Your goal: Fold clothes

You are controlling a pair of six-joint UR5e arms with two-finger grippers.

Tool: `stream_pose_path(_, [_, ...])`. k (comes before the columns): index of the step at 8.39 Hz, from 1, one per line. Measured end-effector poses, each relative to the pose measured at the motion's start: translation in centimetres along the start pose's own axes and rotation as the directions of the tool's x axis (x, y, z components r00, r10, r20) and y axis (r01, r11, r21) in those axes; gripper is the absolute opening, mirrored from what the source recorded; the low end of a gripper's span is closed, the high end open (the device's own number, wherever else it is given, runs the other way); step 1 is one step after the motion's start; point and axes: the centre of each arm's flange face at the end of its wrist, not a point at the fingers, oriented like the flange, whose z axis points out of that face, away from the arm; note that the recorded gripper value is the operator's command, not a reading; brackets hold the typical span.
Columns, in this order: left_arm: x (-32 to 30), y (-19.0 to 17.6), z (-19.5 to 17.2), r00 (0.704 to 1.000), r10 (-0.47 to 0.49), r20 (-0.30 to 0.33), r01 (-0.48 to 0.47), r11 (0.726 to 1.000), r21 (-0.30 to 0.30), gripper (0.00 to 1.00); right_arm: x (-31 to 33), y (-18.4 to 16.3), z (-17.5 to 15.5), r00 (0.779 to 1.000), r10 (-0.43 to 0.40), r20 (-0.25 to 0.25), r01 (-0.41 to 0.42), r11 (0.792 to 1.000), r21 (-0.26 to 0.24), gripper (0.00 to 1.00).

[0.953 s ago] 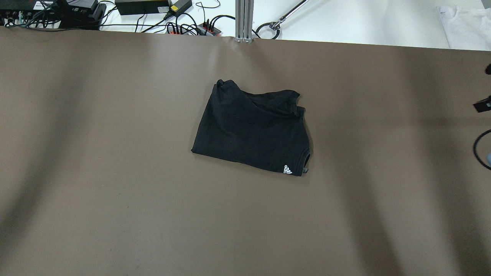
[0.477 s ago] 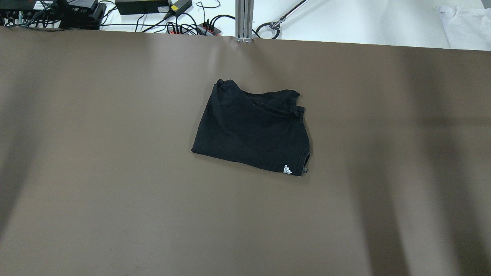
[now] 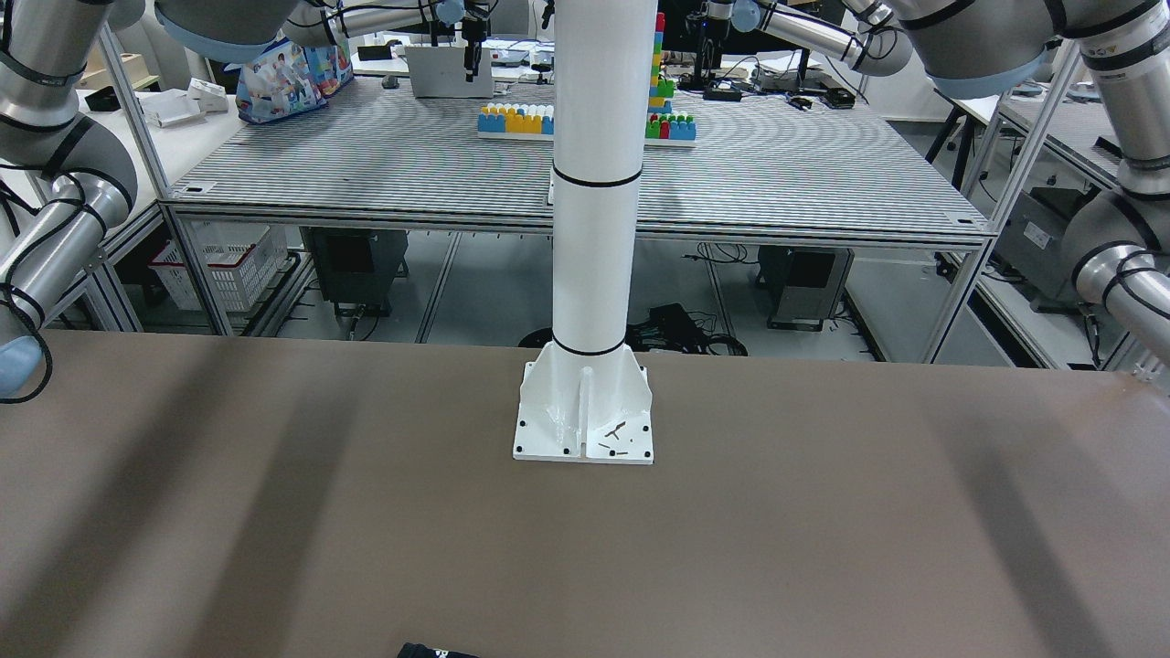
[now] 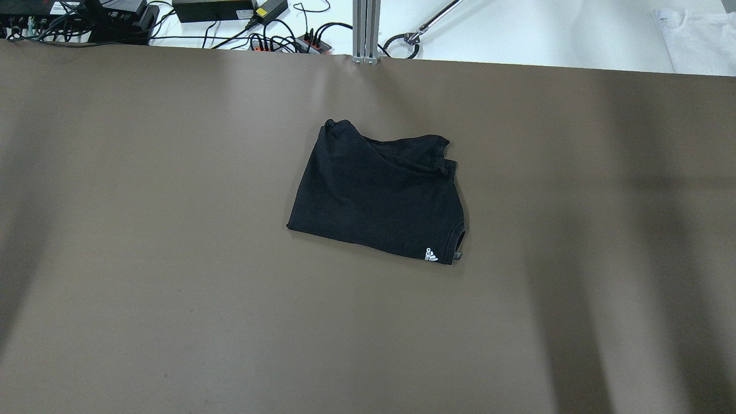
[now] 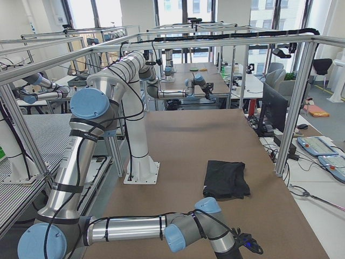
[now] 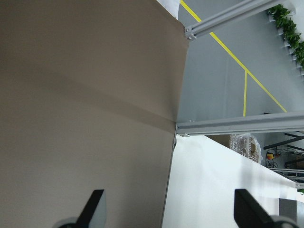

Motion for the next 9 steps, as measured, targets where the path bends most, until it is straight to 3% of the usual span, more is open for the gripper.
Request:
stream_pose_path(2, [-0.6, -0.2, 0.0, 0.999, 0.001, 0.049, -0.001, 1.0, -0.008, 1.0, 0.6, 0.7, 0.9, 0.998, -0.005, -0.06, 0.002, 0.999, -0.045, 0.95])
stream_pose_path(4, [-0.7, -0.4, 0.1, 0.998, 0.026, 0.061, -0.025, 1.0, -0.017, 1.0, 0.9, 0.2, 1.2, 0.997, -0.005, -0.077, -0.002, 0.996, -0.093, 0.95])
stream_pose_path(9, [-0.4, -4.5, -0.7, 0.997, 0.037, 0.067, -0.033, 0.997, -0.065, 1.0, 4.1, -7.0, -1.1, 0.994, 0.066, -0.082, -0.079, 0.983, -0.165, 0.95])
